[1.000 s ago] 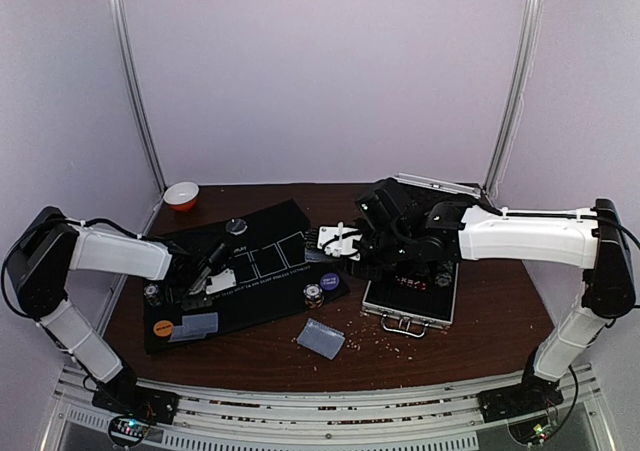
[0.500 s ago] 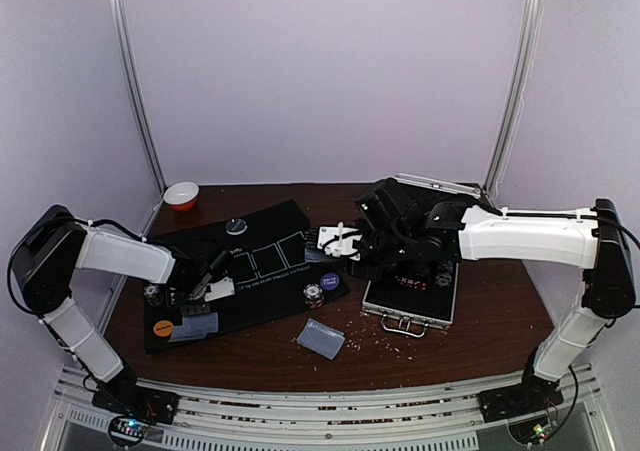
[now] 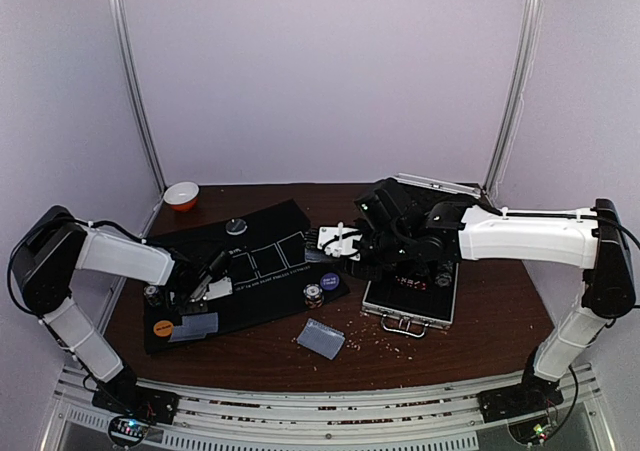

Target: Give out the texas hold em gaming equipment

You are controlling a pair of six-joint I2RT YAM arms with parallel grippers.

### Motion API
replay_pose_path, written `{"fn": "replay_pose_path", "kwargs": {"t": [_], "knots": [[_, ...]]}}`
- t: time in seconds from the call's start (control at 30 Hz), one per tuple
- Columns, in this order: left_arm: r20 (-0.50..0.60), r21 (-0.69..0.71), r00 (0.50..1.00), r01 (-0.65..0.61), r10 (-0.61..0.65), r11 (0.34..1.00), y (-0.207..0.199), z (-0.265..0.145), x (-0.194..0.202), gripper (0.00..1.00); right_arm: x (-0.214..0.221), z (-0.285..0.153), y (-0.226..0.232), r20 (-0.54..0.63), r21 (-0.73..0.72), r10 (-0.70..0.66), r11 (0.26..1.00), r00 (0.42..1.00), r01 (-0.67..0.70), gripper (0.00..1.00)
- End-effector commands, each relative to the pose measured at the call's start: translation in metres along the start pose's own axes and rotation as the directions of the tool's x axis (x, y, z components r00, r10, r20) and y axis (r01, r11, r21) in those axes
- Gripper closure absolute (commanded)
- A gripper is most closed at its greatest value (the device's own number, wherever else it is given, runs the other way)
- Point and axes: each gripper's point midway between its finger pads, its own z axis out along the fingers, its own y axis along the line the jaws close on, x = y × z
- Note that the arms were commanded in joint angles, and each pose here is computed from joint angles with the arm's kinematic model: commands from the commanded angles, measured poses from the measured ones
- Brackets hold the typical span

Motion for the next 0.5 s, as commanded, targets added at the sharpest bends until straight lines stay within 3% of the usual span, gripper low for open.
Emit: {"fn": "replay_pose_path", "kwargs": {"t": [0.0, 0.17, 0.27, 0.37, 0.43, 0.47], "knots": [[-0.001, 0.066, 1.0, -0.008, 0.008, 0.998, -0.01, -0.002, 0.004, 0.73, -0.003, -0.01, -0.007, 0.018, 0.024, 0.003, 1.0, 1.0, -0.003, 0.58], [0.033, 0.08, 0.999, 0.026, -0.029, 0.996, -0.004, -0.013, 0.0, 0.72, -0.003, -0.011, -0.008, 0.019, 0.026, 0.003, 1.0, 1.0, -0.003, 0.58], [0.122, 0.057, 0.983, 0.131, -0.137, 0.99, 0.023, -0.033, -0.019, 0.69, -0.004, -0.011, -0.009, 0.02, 0.028, 0.003, 1.0, 1.0, -0.004, 0.58], [0.288, 0.04, 0.908, 0.305, -0.303, 0.952, 0.074, -0.073, -0.047, 0.62, -0.006, -0.011, -0.009, 0.023, 0.027, 0.003, 1.0, 1.0, -0.003, 0.58], [0.418, 0.08, 0.805, 0.429, -0.421, 0.9, 0.108, -0.108, -0.065, 0.54, -0.007, -0.011, -0.01, 0.027, 0.029, 0.004, 1.0, 1.0, -0.005, 0.58], [0.489, 0.139, 0.721, 0.49, -0.49, 0.86, 0.125, -0.13, -0.075, 0.49, -0.008, -0.011, -0.011, 0.03, 0.029, 0.005, 1.0, 1.0, -0.006, 0.58]]}}
